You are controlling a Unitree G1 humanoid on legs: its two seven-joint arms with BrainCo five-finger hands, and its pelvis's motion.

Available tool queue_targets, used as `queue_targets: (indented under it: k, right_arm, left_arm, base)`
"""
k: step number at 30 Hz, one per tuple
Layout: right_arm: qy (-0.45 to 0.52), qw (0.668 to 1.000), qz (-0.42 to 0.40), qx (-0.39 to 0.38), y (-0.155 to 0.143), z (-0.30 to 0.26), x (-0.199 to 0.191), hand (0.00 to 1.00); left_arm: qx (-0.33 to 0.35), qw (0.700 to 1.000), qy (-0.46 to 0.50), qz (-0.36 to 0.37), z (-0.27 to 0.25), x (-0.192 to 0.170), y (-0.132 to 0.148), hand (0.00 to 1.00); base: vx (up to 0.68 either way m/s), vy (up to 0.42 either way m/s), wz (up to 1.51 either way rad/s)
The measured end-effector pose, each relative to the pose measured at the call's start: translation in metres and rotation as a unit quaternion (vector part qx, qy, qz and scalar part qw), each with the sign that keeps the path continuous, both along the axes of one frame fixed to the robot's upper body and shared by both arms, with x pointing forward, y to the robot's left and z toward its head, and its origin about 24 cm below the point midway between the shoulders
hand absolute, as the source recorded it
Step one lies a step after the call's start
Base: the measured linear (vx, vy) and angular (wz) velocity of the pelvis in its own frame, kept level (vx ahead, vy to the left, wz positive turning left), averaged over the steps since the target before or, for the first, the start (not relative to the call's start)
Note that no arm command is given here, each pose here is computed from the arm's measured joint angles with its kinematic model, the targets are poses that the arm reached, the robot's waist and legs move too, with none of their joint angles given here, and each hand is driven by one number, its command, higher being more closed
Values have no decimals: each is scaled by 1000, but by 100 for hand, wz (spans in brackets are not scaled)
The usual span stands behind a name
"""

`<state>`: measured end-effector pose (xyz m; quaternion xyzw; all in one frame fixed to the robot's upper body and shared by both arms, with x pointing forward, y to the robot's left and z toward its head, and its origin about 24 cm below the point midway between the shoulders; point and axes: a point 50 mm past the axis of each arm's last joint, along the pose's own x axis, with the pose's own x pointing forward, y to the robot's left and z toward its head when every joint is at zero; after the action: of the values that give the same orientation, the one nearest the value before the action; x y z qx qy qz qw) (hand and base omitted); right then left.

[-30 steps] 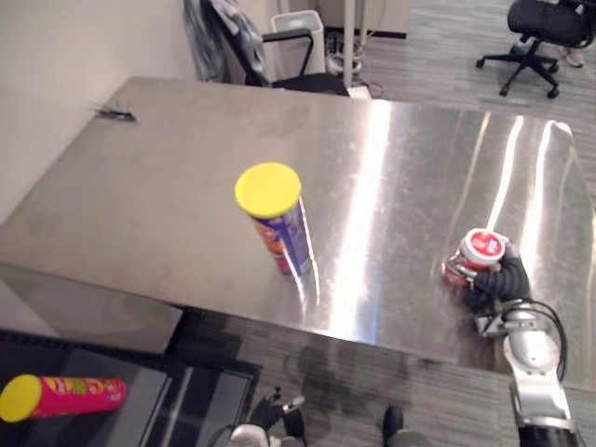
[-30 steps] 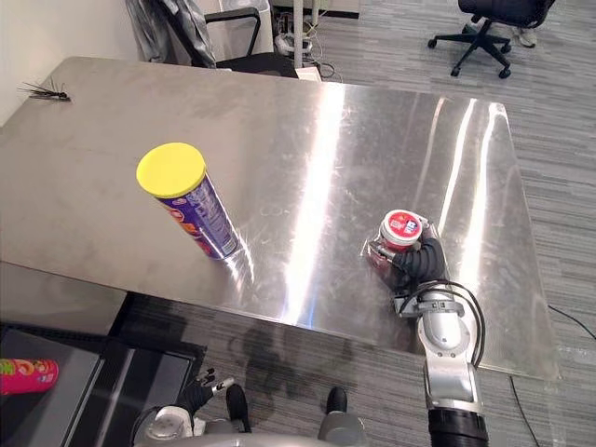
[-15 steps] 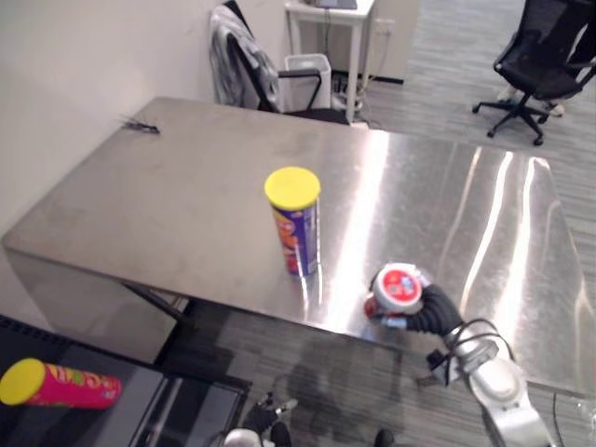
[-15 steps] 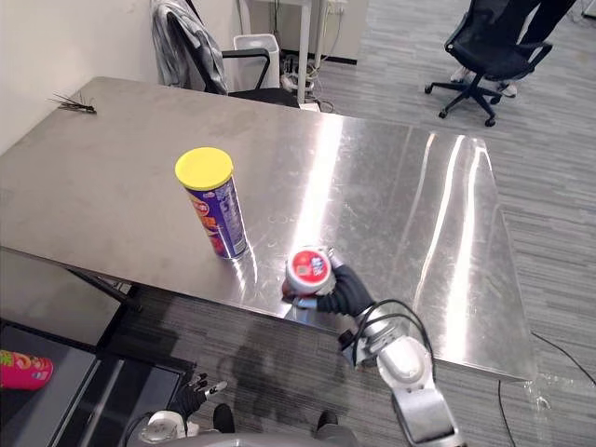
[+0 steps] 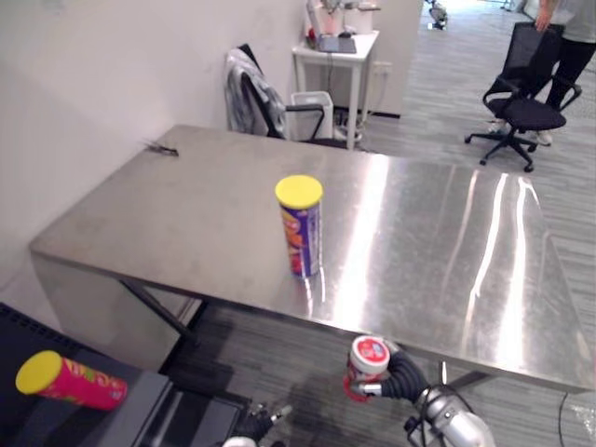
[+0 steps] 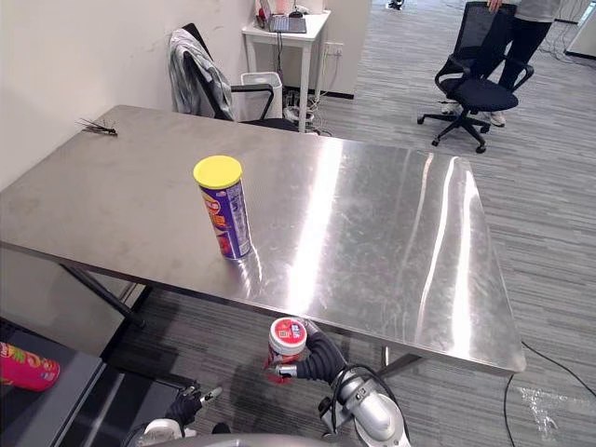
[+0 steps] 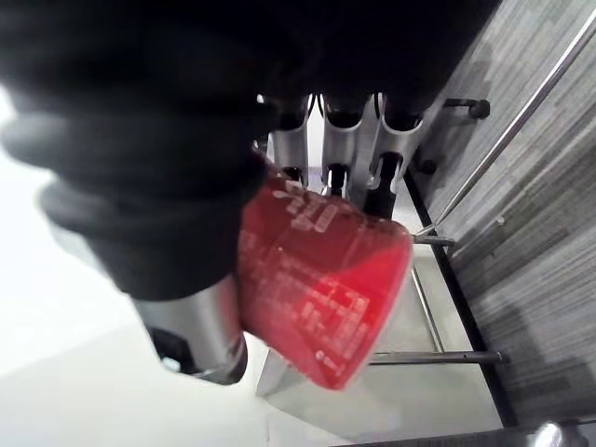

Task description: Put the gum and the chips on the shelf.

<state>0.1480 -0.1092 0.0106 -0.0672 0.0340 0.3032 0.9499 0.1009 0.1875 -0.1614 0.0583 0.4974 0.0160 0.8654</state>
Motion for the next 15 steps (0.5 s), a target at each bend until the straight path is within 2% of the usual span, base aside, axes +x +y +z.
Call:
queue_targets:
  k: [15]
  right_arm:
    - [26, 1000, 14, 10, -1, -8, -2, 100]
  left_arm:
    - [-1, 1000, 4, 5, -1, -2, 1, 0]
  base:
    - [12, -1, 3]
